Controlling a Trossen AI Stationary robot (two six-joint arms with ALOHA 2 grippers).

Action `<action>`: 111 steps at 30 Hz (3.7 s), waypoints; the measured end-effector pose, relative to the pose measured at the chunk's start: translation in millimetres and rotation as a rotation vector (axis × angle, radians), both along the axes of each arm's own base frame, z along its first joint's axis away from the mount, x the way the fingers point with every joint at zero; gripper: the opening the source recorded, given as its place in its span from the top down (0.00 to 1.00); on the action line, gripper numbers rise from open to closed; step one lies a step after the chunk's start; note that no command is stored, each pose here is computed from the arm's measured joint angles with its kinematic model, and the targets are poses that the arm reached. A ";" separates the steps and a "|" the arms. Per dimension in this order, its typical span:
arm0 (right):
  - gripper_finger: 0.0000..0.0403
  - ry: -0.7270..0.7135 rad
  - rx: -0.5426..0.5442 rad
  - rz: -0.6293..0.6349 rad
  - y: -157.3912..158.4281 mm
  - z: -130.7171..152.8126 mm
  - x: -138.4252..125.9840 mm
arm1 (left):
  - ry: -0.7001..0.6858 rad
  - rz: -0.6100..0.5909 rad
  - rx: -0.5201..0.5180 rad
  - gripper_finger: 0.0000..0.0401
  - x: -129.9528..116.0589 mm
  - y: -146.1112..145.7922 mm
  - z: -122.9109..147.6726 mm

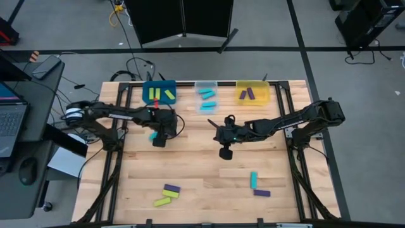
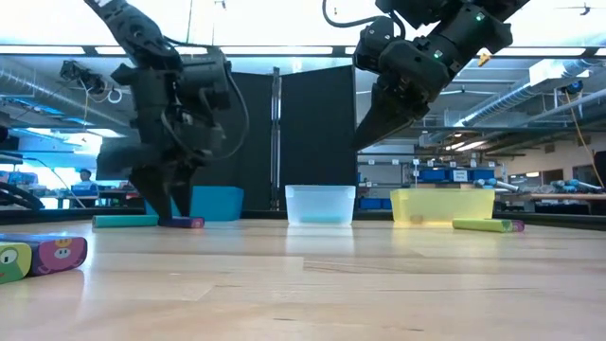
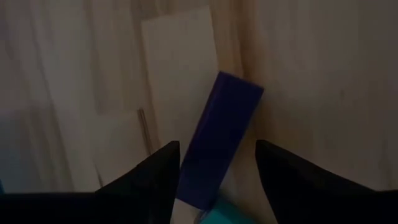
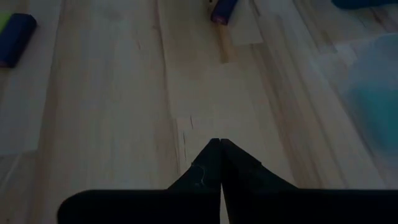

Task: Sort blocks
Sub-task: Put the violet block into the yellow bin

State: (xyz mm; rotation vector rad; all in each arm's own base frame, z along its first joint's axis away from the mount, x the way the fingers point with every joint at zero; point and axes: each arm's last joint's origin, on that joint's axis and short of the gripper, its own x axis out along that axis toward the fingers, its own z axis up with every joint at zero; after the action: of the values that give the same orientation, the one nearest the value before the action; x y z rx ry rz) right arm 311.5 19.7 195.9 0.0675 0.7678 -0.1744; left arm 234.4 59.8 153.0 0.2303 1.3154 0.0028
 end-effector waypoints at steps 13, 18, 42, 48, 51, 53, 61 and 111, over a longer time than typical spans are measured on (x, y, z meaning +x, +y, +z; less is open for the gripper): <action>0.97 0.005 -0.006 0.012 1.8 -0.3 -0.4 | 0.052 0.039 -0.050 0.49 4.2 5.1 -9.2; 0.97 0.008 0.003 0.053 6.7 -0.3 -0.6 | 0.003 0.048 -0.188 0.63 10.5 2.0 -3.6; 0.95 -0.022 0.047 0.068 23.5 1.7 -0.7 | -0.155 0.011 -0.367 0.85 23.6 -28.1 11.6; 0.94 -0.028 0.047 0.072 23.8 2.0 -0.3 | -0.020 -0.029 -0.229 0.65 14.8 -45.3 7.5; 0.95 -0.030 0.044 0.076 23.8 2.2 -0.2 | -0.001 -0.025 -0.207 0.57 14.0 -45.5 5.5; 0.95 -0.031 0.044 0.076 23.7 2.3 0.0 | -0.008 -0.022 -0.208 0.53 15.2 -44.5 4.9; 0.95 -0.037 0.045 0.081 25.3 2.6 0.1 | 0.012 -0.041 -0.215 0.51 18.4 -43.3 -3.0; 0.59 -0.253 -0.295 0.325 56.7 60.0 22.0 | -0.585 -0.055 -1.091 0.74 69.8 -35.9 53.5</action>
State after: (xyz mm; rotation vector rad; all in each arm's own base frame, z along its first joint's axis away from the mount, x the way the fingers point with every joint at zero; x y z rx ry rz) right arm 333.5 76.4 255.9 -0.3090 0.4859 0.0316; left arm 304.2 23.9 206.5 -0.6280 0.5862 -0.6330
